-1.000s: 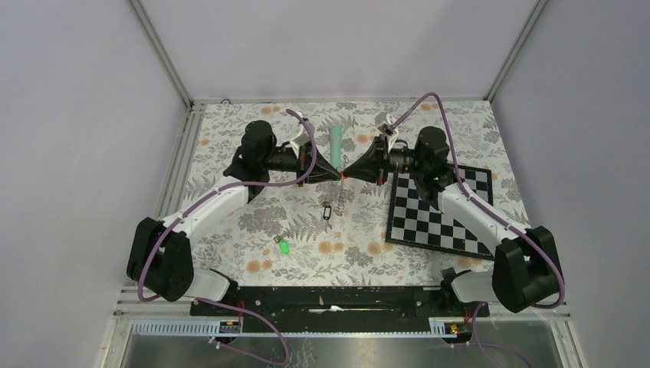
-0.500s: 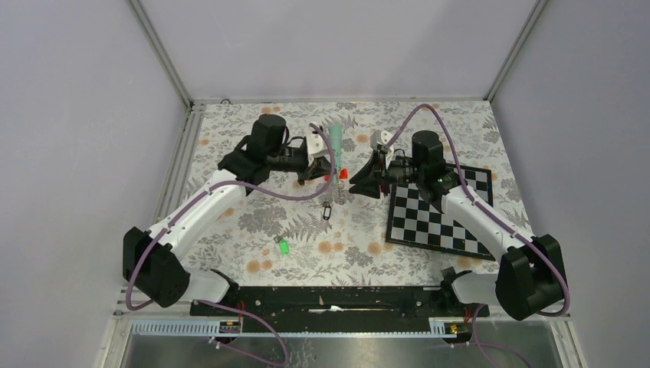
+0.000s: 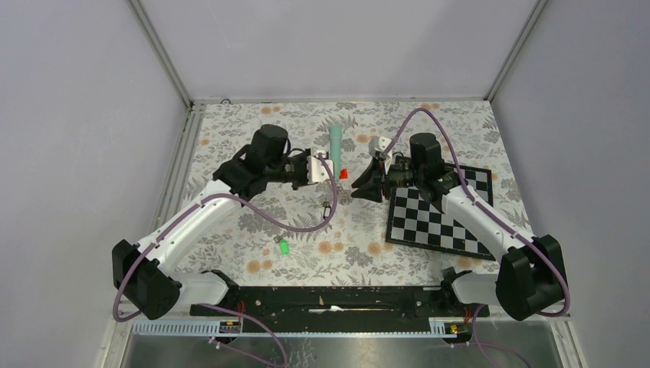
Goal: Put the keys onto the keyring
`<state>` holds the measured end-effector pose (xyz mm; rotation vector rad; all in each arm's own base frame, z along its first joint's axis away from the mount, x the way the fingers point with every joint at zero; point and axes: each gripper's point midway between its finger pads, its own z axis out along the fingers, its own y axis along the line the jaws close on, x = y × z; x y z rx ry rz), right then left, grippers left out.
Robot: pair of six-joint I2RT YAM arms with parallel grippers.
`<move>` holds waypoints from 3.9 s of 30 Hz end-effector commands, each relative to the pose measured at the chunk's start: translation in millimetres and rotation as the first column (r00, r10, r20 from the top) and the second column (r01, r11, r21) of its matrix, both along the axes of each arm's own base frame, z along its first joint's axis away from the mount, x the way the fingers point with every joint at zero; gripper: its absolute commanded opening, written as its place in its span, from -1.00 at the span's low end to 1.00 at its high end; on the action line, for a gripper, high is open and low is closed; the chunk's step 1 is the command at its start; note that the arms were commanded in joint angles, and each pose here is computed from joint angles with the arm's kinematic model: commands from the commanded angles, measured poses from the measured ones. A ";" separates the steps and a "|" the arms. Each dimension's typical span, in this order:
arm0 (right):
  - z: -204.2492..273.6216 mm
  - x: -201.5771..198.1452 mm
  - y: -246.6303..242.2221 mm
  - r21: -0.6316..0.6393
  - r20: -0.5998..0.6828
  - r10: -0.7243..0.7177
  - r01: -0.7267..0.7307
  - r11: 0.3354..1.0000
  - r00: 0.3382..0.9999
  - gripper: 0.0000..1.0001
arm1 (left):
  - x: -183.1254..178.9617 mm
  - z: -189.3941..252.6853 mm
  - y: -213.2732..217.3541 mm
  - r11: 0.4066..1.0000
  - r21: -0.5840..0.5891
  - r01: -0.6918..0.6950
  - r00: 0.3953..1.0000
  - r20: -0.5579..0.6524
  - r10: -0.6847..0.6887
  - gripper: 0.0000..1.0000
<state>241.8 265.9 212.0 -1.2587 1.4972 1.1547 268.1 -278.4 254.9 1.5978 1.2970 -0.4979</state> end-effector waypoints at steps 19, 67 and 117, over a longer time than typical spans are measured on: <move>16.8 0.3 6.8 0.033 0.117 0.045 -0.050 0.998 0.992 -0.30 | -32.9 -5.5 -16.5 0.985 -0.063 0.161 0.987 0.009 -0.160 -1.00; -23.4 -17.2 1.2 -0.074 0.113 0.062 -0.054 0.996 0.992 -0.40 | -34.9 -47.9 14.1 0.926 0.221 0.307 0.832 0.410 -0.374 -1.00; -10.8 -33.1 36.1 -0.103 0.155 0.160 -0.145 0.984 0.975 -0.56 | -63.5 -37.5 -31.2 0.930 -0.211 0.302 0.943 -0.078 -0.324 -1.00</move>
